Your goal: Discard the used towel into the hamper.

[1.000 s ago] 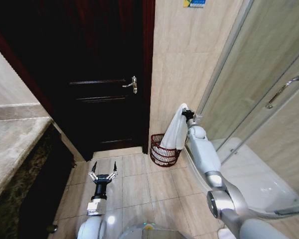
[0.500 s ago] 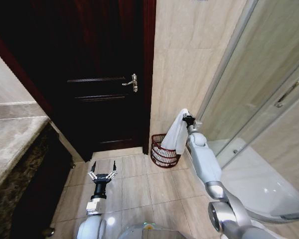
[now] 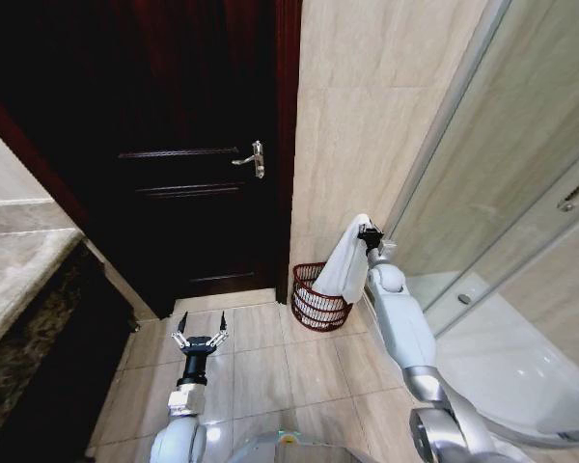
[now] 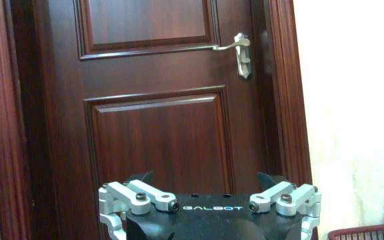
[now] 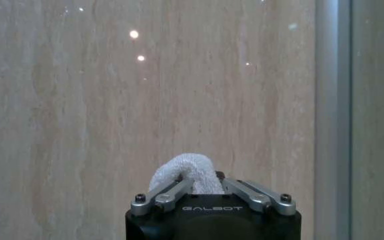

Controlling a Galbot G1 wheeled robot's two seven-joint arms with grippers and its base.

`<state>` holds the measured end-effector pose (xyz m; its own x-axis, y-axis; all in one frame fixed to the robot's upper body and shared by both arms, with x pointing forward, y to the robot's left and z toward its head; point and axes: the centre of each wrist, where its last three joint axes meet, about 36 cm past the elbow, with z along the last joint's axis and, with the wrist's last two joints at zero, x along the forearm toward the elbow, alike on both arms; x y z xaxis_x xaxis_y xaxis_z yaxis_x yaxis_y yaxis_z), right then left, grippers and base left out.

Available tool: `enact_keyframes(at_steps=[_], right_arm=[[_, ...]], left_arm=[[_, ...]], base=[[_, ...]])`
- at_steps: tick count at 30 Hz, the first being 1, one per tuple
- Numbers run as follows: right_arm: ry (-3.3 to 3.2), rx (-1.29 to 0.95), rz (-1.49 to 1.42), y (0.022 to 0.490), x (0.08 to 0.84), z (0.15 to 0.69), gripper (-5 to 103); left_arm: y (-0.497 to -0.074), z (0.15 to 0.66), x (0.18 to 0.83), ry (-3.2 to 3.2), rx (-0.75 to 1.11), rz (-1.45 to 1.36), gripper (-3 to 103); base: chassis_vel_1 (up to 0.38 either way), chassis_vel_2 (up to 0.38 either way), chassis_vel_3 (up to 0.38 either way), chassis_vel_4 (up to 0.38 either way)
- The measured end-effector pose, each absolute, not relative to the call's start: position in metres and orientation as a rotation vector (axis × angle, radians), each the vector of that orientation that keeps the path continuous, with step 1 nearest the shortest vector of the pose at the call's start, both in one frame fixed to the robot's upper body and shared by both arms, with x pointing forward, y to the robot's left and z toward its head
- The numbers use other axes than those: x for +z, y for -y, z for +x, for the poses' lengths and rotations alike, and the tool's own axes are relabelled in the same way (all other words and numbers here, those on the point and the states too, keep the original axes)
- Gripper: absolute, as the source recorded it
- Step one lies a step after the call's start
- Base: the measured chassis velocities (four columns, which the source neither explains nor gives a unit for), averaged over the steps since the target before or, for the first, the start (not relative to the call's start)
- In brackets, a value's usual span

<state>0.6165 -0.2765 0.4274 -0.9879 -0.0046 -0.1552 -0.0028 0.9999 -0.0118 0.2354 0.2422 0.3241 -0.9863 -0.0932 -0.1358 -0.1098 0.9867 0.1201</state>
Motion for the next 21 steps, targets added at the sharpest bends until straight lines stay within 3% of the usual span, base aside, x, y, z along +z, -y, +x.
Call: enact_keyframes(at_steps=[21], right_arm=[[-2.954,-0.029,-0.03,0.271,0.431,0.599,4]], left_arm=[[-0.242,0.235,0.323,-3.001,0.194,-0.141,100]], base=[[-0.065,0.069,0.07,-0.067]])
